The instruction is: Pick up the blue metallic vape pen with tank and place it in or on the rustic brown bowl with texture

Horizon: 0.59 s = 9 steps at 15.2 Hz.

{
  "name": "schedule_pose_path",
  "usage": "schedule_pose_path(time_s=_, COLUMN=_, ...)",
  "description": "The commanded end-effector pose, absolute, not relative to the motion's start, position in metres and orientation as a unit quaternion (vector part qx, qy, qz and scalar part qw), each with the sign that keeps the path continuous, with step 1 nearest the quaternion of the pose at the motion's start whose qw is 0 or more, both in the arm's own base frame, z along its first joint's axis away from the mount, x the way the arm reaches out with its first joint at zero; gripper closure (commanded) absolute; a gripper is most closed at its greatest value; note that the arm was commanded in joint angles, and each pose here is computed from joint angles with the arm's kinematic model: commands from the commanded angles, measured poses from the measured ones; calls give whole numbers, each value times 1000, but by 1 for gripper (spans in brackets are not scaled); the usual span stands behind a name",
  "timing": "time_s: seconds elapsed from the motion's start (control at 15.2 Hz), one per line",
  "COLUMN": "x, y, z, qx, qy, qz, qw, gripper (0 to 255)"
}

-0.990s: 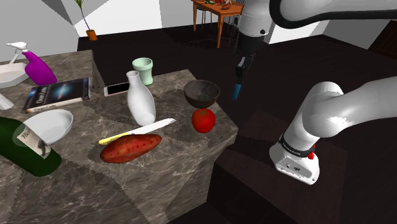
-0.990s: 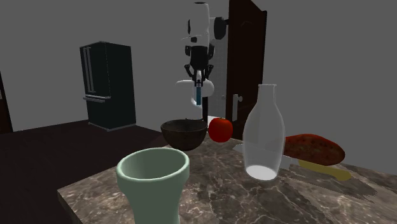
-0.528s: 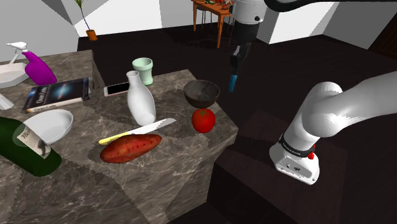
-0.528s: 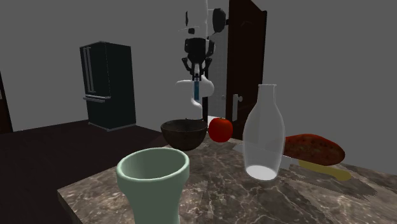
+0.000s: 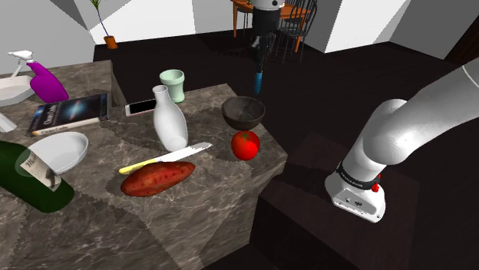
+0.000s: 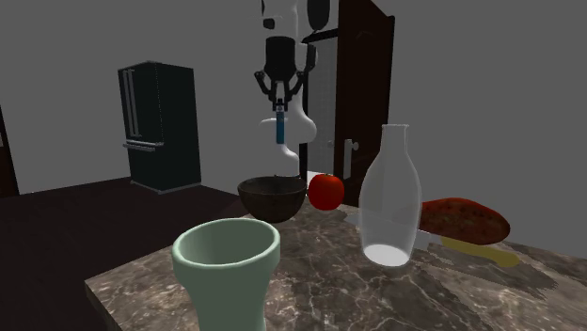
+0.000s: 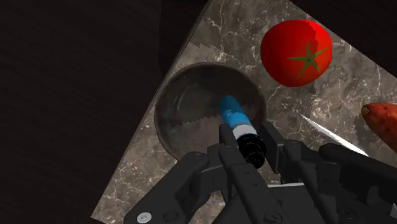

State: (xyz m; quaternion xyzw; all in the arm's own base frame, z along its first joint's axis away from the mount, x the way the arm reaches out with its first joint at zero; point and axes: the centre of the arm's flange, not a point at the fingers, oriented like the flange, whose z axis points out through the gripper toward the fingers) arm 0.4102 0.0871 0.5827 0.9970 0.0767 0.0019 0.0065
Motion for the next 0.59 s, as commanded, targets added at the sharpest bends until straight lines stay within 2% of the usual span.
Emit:
schedule_pose_path(time_s=0.0, x=436, y=85, z=590, qx=997, qy=77, qz=2, qw=6, gripper=255)
schedule_pose_path(time_s=0.13, x=472, y=83, z=598, qx=997, qy=77, qz=2, qw=6, gripper=255)
schedule_pose_path(time_s=0.53, x=472, y=83, z=566, qx=997, qy=77, qz=2, qw=6, gripper=255)
